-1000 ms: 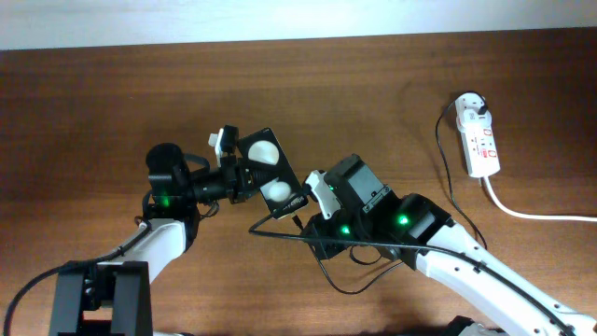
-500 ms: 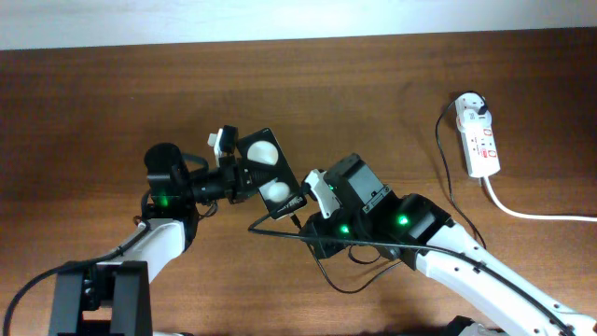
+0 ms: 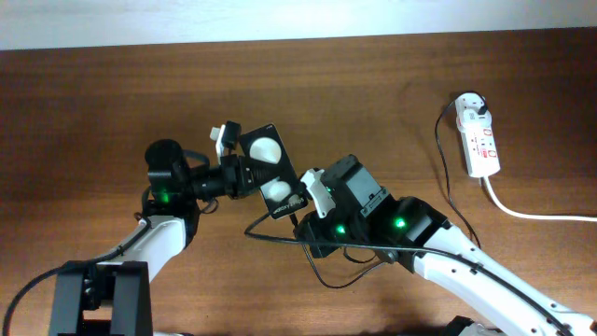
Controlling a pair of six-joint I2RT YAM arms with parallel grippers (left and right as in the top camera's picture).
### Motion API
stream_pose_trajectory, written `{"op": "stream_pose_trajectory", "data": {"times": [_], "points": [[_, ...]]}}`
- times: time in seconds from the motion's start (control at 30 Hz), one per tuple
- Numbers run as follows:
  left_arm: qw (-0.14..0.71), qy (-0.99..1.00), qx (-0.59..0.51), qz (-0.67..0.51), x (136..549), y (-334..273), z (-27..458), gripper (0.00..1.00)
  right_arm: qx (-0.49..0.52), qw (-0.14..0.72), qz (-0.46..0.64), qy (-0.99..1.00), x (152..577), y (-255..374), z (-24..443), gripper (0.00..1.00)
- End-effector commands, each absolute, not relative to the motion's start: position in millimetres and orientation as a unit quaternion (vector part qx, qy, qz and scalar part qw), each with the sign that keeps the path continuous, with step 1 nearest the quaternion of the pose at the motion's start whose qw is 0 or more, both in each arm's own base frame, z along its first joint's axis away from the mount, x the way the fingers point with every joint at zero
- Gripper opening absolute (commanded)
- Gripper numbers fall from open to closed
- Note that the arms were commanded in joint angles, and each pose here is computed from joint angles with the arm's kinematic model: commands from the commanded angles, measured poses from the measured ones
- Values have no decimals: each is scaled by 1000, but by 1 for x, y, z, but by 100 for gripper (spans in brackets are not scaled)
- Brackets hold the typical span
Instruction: Plug charger to phone and switch on socket
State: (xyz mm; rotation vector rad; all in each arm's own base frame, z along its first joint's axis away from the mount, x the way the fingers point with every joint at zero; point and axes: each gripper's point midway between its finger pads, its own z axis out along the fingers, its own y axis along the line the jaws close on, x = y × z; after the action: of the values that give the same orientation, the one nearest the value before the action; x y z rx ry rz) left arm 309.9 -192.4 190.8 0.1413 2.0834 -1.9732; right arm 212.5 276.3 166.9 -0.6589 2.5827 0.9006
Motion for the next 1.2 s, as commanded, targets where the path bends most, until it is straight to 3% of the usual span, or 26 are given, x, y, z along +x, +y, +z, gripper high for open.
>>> {"op": "stream_pose_trajectory", "data": {"times": [0.0,0.33,0.4,0.47,0.57,0.8,1.03,1.1,1.17], "points": [[61,691,151,-705,261,-206,193,0,-252,260,309,879,246,286,202,4],[74,688,163,-704,251,-205,179,0,-271,295,309,863,255,290,215,6],[74,688,164,-703,251,-205,179,0,-283,303,306,857,256,291,217,11],[76,688,164,-703,252,-205,179,0,-284,300,305,858,255,290,216,22],[85,692,155,-700,256,-205,178,0,-284,293,301,862,249,285,216,24],[164,714,121,-670,286,-206,172,0,-276,356,305,839,205,236,283,28],[217,679,199,-672,307,-233,233,0,-223,450,243,830,163,150,318,70],[228,676,212,-668,319,-241,254,0,-220,443,231,838,155,140,312,97],[237,687,201,-657,335,-246,263,0,-223,421,220,851,150,135,300,99]]}}
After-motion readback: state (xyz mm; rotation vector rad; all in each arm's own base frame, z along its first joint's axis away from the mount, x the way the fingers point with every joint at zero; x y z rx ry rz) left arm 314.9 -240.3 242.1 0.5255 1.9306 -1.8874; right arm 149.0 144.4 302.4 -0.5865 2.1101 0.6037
